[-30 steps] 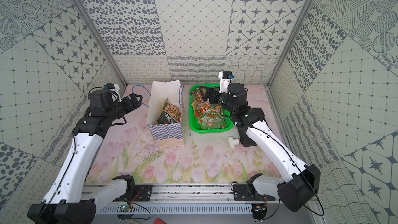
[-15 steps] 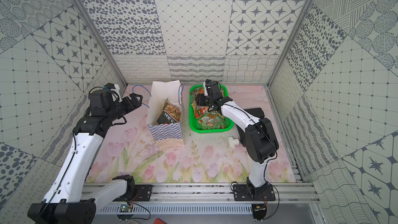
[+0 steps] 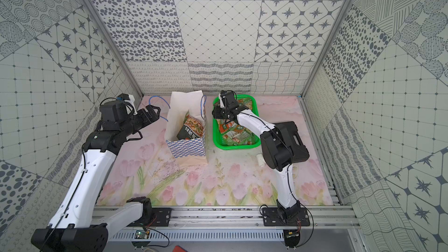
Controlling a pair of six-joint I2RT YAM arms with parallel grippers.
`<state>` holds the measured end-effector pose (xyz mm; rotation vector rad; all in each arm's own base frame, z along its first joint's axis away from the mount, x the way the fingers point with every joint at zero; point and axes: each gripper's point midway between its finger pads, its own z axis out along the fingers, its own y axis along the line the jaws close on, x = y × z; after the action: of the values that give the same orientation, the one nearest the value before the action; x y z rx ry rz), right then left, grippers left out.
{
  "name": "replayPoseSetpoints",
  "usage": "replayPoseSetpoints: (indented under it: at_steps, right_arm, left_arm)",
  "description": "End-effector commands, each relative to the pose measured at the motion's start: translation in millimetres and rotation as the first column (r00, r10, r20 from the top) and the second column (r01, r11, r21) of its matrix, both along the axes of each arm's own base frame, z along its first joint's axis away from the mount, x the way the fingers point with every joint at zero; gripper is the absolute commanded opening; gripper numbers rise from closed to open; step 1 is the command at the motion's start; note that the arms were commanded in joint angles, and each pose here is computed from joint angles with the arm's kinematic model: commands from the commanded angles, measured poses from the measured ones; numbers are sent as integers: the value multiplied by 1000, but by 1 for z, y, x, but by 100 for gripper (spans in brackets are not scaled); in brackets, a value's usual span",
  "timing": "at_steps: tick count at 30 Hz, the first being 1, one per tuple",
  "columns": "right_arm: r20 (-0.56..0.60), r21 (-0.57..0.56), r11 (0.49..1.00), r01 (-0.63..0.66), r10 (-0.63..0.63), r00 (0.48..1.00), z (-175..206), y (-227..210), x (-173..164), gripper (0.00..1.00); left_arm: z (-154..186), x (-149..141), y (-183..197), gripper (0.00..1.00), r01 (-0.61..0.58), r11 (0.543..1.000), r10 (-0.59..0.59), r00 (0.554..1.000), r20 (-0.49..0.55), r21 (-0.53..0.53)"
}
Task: Place the condiment packets inside the bag
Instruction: Pick up the condiment packet from the storage box.
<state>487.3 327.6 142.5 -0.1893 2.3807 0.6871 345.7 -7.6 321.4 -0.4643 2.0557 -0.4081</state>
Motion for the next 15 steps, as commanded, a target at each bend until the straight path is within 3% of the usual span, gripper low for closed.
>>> replayPoseSetpoints:
  at_steps: [1, 5, 9, 15]
  right_arm:
    - [2, -6, 1000, 8, -8, 1000, -2, 5, 8, 41]
    - [-4, -10, 1000, 19, -19, 1000, -5, 5, 11, 25]
    - [6, -5, 999, 33, -33, 999, 4, 2, 9, 0]
    - [97, -7, 997, 75, -74, 993, 52, -19, -4, 0]
  left_arm:
    - [11, 1, -2, 96, 11, 1000, -11, 999, 40, -7]
    - [11, 0, -3, 96, 14, 1000, -13, 999, 42, -10]
    - [10, 1, -2, 96, 12, 1000, -12, 999, 40, -9]
    - [9, 2, -2, 96, 11, 1000, -11, 999, 35, -9]
